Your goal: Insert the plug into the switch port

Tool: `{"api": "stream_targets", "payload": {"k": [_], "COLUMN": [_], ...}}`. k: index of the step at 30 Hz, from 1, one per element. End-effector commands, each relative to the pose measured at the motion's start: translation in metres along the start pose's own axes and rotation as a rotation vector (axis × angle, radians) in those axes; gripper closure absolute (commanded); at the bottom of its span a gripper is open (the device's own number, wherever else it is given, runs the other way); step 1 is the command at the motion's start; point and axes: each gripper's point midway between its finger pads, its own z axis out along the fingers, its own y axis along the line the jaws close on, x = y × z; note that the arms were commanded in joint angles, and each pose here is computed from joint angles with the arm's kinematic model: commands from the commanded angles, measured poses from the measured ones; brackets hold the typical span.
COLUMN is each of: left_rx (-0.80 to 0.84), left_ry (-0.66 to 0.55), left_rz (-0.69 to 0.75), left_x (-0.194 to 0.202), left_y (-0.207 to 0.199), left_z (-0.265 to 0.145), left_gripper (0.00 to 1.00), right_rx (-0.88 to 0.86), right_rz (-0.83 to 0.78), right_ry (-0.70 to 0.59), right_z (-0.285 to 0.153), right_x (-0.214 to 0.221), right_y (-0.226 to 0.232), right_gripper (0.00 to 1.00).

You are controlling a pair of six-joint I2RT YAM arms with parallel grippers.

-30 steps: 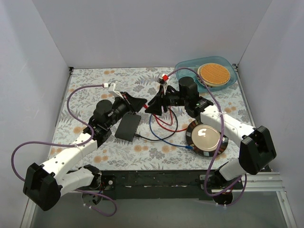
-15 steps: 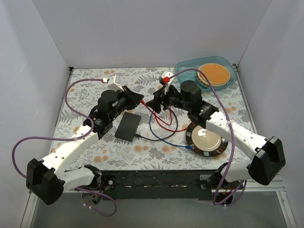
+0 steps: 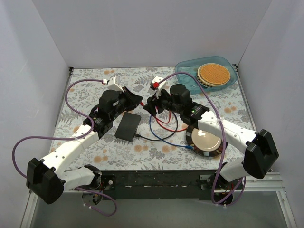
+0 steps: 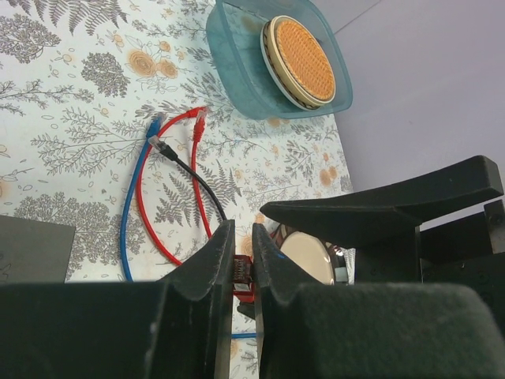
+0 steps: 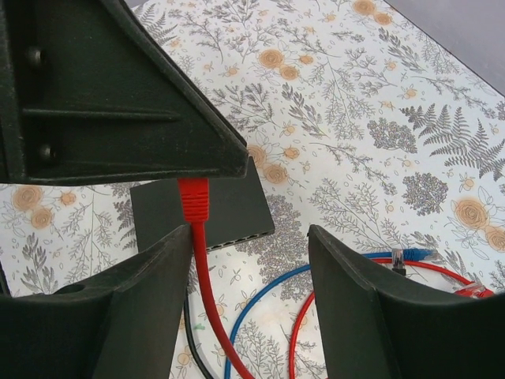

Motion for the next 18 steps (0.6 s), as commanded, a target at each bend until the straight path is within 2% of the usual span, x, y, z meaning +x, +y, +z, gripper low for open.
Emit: {"api": "stream_targets", "payload": {"k": [1, 18], "left_rx": [0.033, 0.062], "left_ry": [-0.028, -0.02], "left_rz": [-0.002, -0.016], "left_x": [-0.0132, -0.011], "left_y": [-0.0149, -0.0196], "left_z": [-0.0041, -0.0059], "left_gripper": [1.0, 1.0], "right_rx": [0.009, -0.027], "right_rz": [-0.022, 0.008], "right_ry": [-0.084, -0.119], "right_z": [0.0034, 0.0097], "right_x": [-0.031, -0.036], "right_y": [-0.0014, 0.0059], "right_gripper": [0.34, 0.41]}}
